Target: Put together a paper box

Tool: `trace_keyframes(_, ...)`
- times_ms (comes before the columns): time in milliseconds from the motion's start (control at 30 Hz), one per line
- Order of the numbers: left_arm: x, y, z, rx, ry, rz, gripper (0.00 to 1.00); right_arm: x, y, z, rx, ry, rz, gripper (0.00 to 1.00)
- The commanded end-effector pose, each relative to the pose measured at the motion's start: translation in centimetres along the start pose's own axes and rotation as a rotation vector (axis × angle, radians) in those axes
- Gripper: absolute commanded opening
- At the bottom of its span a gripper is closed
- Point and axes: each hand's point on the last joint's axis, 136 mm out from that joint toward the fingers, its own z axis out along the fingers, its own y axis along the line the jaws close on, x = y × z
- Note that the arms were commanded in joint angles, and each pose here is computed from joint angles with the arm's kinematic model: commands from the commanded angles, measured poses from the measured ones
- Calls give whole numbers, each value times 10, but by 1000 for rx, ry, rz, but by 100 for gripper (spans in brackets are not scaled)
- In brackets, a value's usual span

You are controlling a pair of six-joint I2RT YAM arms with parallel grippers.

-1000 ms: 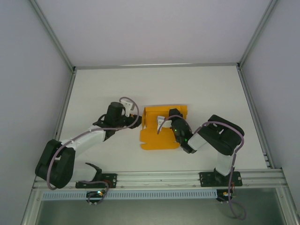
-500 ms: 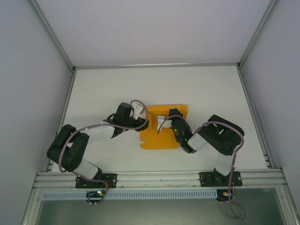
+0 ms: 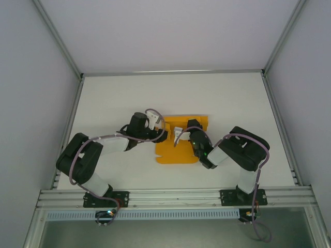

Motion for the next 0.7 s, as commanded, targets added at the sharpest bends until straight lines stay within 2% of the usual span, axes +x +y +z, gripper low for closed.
trace_keyframes(0,-38,-20,-2,110,-116,-14,69,-13,6,0,-14,-48,9,0)
trace_keyframes(67,-45,-27,-10,165,-166,-16,75,-13,6,0,-14,-48,9,0)
trace_keyframes(167,-54,-28,-20,231,-220,-44,77,-14,5,0,-11,-49,10,0)
trace_keyframes(300,-47,-19,-10,203,-173,-50,59,-13,6,0,-13,-46,5,0)
trace_keyframes(400,-34,-15,2,155,-107,-22,57,-12,5,0,-11,-44,4,0)
trace_keyframes(533,-25,-14,5,161,-104,-31,59,-12,6,1,-13,-42,3,0)
trace_keyframes(667,-21,-13,9,114,-91,-13,55,-13,6,1,-12,-41,-3,0)
